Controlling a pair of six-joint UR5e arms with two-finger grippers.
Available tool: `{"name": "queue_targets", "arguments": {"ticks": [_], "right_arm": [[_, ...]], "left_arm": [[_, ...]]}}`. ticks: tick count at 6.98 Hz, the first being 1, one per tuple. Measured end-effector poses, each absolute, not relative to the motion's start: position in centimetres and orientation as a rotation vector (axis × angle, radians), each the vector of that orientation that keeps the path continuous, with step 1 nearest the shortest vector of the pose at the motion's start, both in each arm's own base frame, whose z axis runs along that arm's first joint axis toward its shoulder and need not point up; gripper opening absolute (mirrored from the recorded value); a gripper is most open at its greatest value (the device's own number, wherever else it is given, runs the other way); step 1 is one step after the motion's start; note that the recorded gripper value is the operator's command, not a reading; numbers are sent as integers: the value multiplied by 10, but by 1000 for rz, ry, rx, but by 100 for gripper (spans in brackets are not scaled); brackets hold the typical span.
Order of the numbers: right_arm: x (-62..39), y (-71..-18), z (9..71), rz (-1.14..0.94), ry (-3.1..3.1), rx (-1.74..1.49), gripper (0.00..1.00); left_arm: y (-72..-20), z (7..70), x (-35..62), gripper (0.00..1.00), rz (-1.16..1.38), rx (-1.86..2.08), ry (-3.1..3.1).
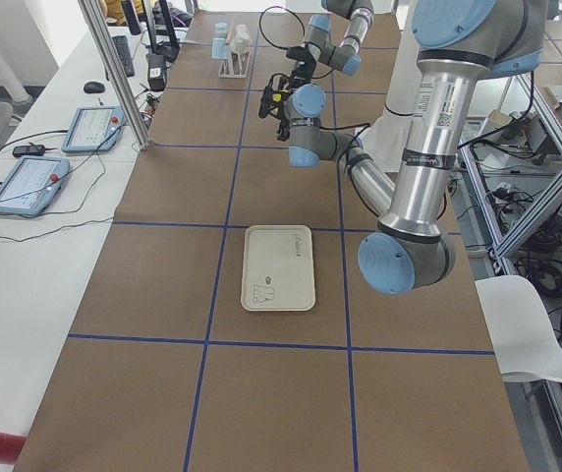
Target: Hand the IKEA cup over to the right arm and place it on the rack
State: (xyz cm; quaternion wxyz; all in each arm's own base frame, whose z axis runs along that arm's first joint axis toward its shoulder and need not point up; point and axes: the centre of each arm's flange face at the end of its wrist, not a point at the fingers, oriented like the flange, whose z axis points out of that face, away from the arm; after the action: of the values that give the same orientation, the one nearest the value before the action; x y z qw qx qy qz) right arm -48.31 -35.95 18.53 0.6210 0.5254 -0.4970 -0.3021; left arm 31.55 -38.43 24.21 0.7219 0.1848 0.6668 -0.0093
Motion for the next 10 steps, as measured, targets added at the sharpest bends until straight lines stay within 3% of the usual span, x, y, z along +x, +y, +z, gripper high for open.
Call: {"name": "queue_targets", "arguments": {"ticks": [2,6,10], "right_arm": [[-441,-410,190,-778,-889,1080,30],[-304,-495,230,-1177,-287,816,29],[-211,-505,329,-1519,256,431,30]], "left_arm": [[-384,267,259,100,57,484,1246],[-382,364,107,100,274,637,898],[-380,375,85,100,298,632,903]]}}
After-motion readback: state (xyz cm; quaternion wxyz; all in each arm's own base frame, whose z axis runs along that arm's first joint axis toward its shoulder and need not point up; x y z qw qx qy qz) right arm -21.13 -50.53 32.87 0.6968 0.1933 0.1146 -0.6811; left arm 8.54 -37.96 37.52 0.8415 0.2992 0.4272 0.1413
